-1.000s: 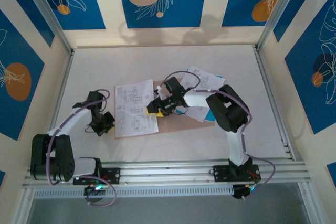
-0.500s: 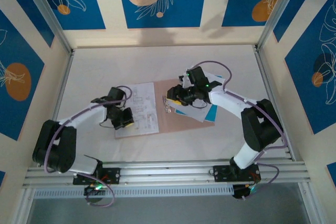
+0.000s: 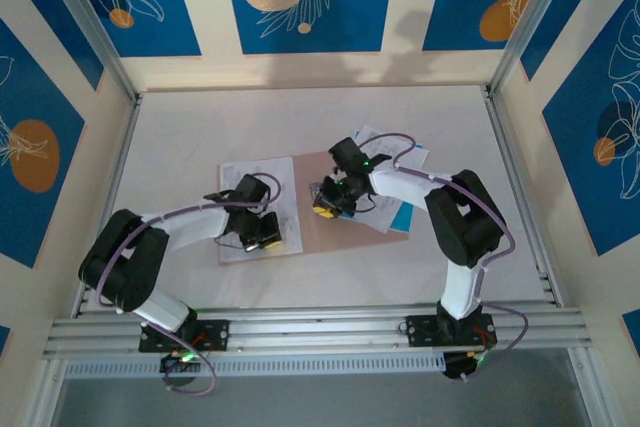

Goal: Put the files into the folder

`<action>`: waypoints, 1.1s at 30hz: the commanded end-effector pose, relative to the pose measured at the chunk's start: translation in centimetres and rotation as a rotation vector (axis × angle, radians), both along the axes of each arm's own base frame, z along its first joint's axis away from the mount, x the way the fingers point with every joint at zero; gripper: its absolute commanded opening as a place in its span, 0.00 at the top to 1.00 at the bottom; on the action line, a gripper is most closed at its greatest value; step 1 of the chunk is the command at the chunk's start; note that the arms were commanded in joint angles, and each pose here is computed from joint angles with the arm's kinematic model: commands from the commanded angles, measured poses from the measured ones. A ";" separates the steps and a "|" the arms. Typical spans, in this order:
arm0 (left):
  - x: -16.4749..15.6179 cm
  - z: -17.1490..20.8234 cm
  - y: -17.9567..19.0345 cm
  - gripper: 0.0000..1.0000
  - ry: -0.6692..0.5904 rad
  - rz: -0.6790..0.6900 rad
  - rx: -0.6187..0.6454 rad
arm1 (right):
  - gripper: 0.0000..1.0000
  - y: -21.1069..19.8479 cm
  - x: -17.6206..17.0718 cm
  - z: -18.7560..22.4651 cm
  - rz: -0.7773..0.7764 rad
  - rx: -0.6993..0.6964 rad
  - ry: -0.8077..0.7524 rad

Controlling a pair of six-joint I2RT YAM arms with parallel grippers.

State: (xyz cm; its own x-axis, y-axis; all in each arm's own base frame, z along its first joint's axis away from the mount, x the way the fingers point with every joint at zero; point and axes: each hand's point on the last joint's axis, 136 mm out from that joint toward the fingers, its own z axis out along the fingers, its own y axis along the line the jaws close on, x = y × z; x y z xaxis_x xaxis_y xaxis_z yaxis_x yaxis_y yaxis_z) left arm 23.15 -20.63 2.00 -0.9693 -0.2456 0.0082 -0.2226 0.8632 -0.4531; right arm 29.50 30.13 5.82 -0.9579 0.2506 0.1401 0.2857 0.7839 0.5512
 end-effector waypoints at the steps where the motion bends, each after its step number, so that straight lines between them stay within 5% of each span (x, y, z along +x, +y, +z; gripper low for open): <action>1: -1.3 -0.8 0.2 1.00 0.038 0.009 0.004 | 0.88 0.3 -0.4 -0.1 -0.010 -0.052 0.038; 33: -2.5 -1.5 1.2 1.00 0.059 0.058 0.017 | 0.96 -2.6 -0.3 -5.6 -0.022 -0.349 0.133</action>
